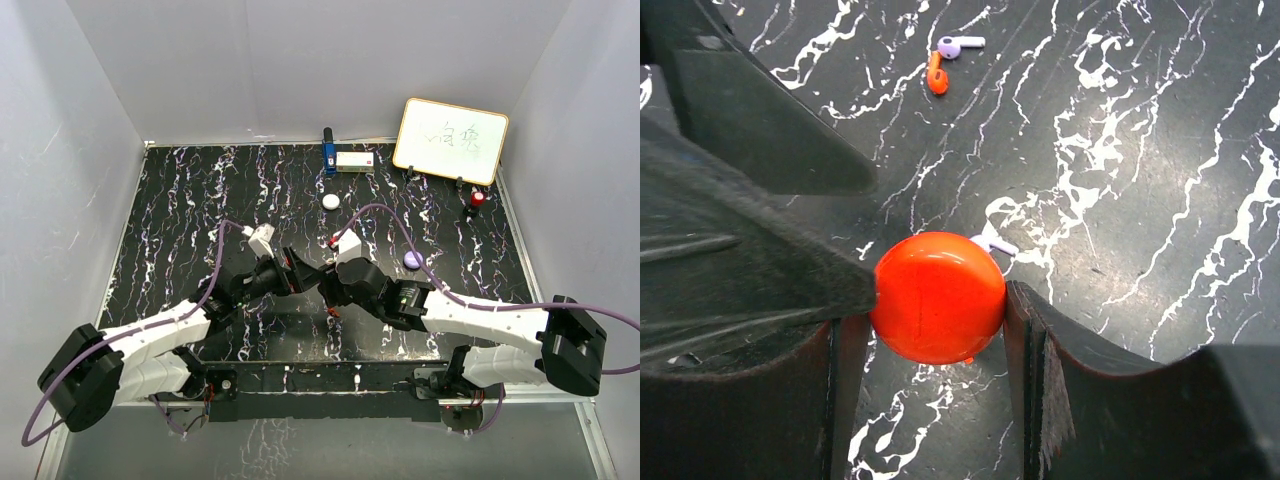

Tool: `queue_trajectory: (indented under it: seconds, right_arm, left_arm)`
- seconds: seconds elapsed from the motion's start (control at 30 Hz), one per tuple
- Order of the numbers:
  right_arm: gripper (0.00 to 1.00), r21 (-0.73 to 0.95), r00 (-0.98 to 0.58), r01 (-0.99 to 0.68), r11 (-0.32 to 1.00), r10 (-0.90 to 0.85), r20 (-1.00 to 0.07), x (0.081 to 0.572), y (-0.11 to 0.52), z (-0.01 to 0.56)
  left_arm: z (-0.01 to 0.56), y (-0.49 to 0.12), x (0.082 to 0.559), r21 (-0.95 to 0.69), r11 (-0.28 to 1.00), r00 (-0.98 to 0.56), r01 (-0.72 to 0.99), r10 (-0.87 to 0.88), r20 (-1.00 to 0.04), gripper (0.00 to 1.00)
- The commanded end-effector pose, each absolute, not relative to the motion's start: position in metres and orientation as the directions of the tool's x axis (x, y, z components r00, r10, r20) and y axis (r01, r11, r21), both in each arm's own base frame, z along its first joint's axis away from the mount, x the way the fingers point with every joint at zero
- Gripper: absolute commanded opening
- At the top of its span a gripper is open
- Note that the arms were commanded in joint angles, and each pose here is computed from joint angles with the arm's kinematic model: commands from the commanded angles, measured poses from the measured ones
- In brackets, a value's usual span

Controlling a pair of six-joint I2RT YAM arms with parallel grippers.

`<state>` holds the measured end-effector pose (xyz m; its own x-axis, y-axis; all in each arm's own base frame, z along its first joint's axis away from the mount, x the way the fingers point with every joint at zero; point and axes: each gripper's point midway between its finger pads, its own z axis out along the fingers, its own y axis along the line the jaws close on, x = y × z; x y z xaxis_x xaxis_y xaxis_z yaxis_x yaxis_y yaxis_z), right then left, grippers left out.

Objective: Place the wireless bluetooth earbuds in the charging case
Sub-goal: Pick up the charging case at the center of the board.

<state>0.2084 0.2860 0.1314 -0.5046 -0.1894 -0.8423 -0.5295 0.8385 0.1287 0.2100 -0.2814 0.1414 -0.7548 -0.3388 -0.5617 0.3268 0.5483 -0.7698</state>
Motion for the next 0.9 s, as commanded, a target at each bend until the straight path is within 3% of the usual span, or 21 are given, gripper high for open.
queue_trajectory:
  seconds: [0.0,0.73,0.87]
  right_arm:
    - [0.13,0.195,-0.407,-0.567,0.801,-0.066,-0.911,0.219,0.308,0.183]
    - [0.11,0.198,-0.356,-0.612,0.766,-0.043,-0.934,0.222,0.322,0.203]
    - [0.1,0.201,-0.352,-0.618,0.76,-0.039,-0.935,0.223,0.324,0.206]
  left_arm:
    - [0.157,-0.289,0.207,-0.83,0.44,-0.775,0.343,-0.368,-0.515,0.88]
    - [0.156,-0.3,0.199,-0.86,0.337,-0.808,0.383,-0.329,-0.489,0.67]
    - [0.155,-0.303,0.197,-0.864,0.321,-0.816,0.388,-0.316,-0.484,0.57]
